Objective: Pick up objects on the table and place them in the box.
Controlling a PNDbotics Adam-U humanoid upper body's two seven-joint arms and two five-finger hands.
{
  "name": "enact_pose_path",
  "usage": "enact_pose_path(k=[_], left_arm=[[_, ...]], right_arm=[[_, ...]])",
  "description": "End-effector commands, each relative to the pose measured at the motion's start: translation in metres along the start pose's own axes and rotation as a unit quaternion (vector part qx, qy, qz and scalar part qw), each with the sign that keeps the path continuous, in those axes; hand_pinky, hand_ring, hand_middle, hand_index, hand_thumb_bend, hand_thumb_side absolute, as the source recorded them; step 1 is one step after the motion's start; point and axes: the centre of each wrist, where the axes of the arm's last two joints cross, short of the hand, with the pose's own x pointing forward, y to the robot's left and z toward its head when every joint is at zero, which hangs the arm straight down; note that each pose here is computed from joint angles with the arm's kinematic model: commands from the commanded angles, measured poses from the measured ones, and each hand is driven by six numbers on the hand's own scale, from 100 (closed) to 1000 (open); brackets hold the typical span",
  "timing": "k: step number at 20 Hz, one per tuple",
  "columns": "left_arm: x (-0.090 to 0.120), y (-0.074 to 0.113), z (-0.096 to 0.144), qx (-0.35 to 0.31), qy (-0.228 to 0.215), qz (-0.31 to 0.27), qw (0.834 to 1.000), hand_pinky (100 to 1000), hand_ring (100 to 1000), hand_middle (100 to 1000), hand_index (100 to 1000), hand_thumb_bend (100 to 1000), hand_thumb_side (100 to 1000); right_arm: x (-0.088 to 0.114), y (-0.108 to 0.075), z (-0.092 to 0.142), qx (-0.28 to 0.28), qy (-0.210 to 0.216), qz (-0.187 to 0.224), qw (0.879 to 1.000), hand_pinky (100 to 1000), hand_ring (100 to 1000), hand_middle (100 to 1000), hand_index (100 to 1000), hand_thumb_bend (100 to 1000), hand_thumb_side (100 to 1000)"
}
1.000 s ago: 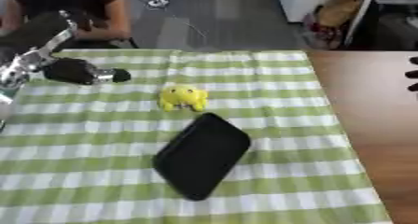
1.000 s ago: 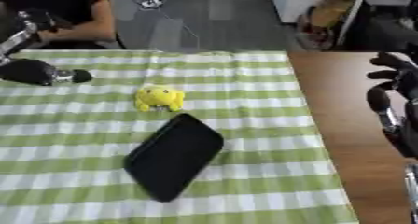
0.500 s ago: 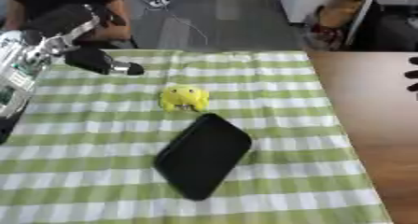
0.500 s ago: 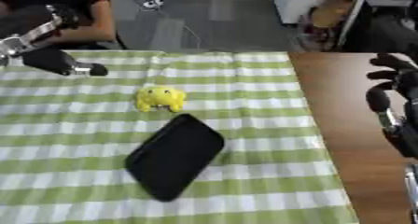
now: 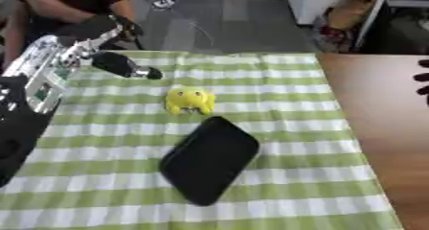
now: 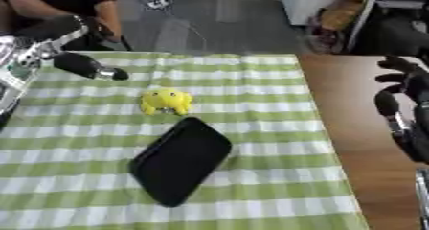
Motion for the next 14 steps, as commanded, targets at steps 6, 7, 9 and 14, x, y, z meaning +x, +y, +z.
enact_pose_path(k=[6, 7, 9, 14], left_arm=[[0.004, -0.007, -0.014, -0.008, -0.002, -0.024, 1.0, 613, 717, 762, 864, 916, 692], [0.004, -0.009, -0.016, -0.011, -0.003, -0.025, 1.0, 613, 717, 762, 864, 916, 692], [0.006, -0.013, -0.018, -0.014, -0.005, -0.026, 1.0, 612, 714, 759, 864, 921, 687], [0.009, -0.021, -0.02, -0.024, -0.01, -0.027, 0.999, 610, 709, 754, 863, 928, 677]], right_arm=[[0.003, -0.007, -0.004, -0.001, -0.012, 0.007, 1.0, 593, 706, 781, 912, 639, 1000], [0.003, -0.007, -0.004, -0.001, -0.012, 0.007, 1.0, 593, 706, 781, 912, 638, 1000], [0.003, -0.007, -0.004, 0.0, -0.013, 0.007, 1.0, 593, 705, 781, 912, 638, 1000], [0.003, -0.007, -0.004, 0.0, -0.012, 0.006, 1.0, 592, 705, 781, 912, 638, 1000]])
